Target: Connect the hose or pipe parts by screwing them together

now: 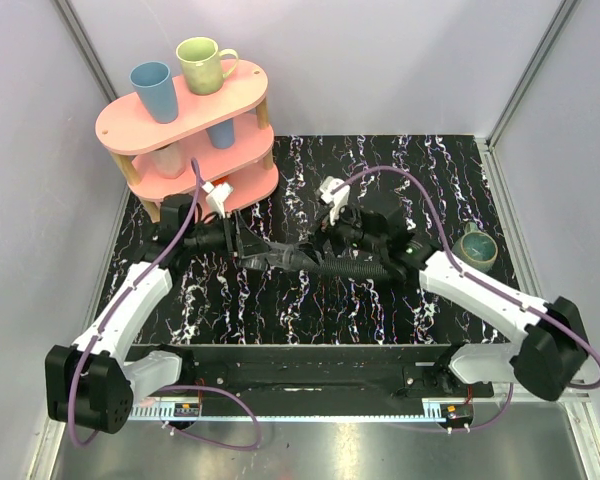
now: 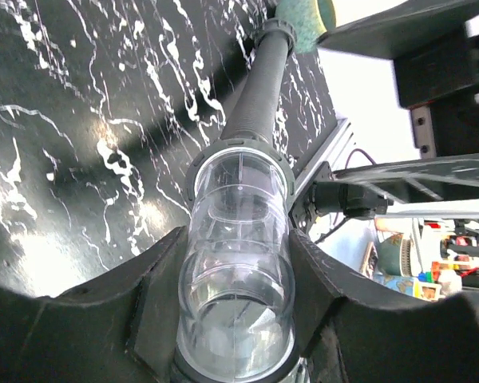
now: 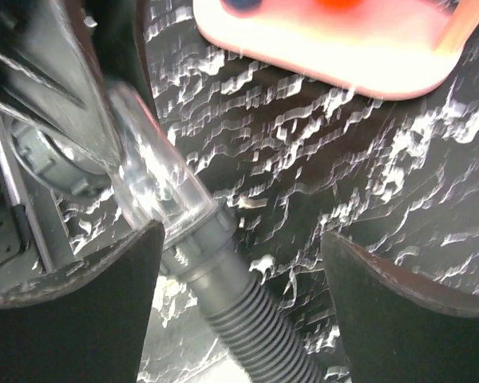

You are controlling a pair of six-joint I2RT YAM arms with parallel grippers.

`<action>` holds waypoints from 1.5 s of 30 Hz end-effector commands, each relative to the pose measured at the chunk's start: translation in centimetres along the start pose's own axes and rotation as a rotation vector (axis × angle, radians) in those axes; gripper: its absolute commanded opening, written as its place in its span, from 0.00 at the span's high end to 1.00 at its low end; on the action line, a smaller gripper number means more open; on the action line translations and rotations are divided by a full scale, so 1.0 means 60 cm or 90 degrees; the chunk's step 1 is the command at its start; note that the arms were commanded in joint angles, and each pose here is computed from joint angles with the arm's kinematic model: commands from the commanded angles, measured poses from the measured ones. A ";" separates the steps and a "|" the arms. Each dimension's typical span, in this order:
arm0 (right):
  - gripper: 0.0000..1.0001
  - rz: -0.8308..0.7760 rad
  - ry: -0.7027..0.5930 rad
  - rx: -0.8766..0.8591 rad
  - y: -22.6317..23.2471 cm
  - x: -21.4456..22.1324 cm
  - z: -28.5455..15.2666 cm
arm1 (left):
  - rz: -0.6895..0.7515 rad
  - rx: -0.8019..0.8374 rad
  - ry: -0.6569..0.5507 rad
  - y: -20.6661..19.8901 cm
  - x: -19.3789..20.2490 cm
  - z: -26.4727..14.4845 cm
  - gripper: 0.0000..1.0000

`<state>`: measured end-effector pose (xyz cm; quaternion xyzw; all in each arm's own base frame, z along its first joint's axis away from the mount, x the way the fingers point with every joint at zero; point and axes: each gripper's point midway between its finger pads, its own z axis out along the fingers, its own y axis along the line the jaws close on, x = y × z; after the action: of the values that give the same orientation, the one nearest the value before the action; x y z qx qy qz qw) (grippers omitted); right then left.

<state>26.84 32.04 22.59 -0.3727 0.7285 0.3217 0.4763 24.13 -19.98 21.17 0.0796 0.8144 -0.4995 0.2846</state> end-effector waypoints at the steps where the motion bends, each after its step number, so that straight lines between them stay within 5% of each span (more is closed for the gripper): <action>1: 0.11 -0.120 -0.173 0.022 -0.006 -0.094 -0.034 | -0.016 -0.031 0.006 0.004 -0.002 -0.005 1.00; 8: 0.06 -0.336 -0.226 -0.146 0.077 -0.030 -0.066 | -0.113 -0.007 0.008 -0.026 -0.009 -0.007 1.00; 34: 0.06 -0.380 -0.204 -0.206 0.110 -0.002 -0.004 | -0.211 0.036 0.003 -0.070 -0.022 -0.016 1.00; 42: 0.18 -0.381 -0.170 -0.151 0.089 0.005 0.027 | -0.238 0.048 0.017 -0.074 -0.022 -0.014 1.00; 45: 0.32 -0.373 -0.174 -0.159 0.092 0.000 0.031 | -0.244 0.060 0.023 -0.077 -0.026 -0.010 1.00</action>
<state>22.90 35.11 20.07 -0.5780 0.4985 0.2994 0.5725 22.80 -20.63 22.64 -0.0868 0.8234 -0.5399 0.1513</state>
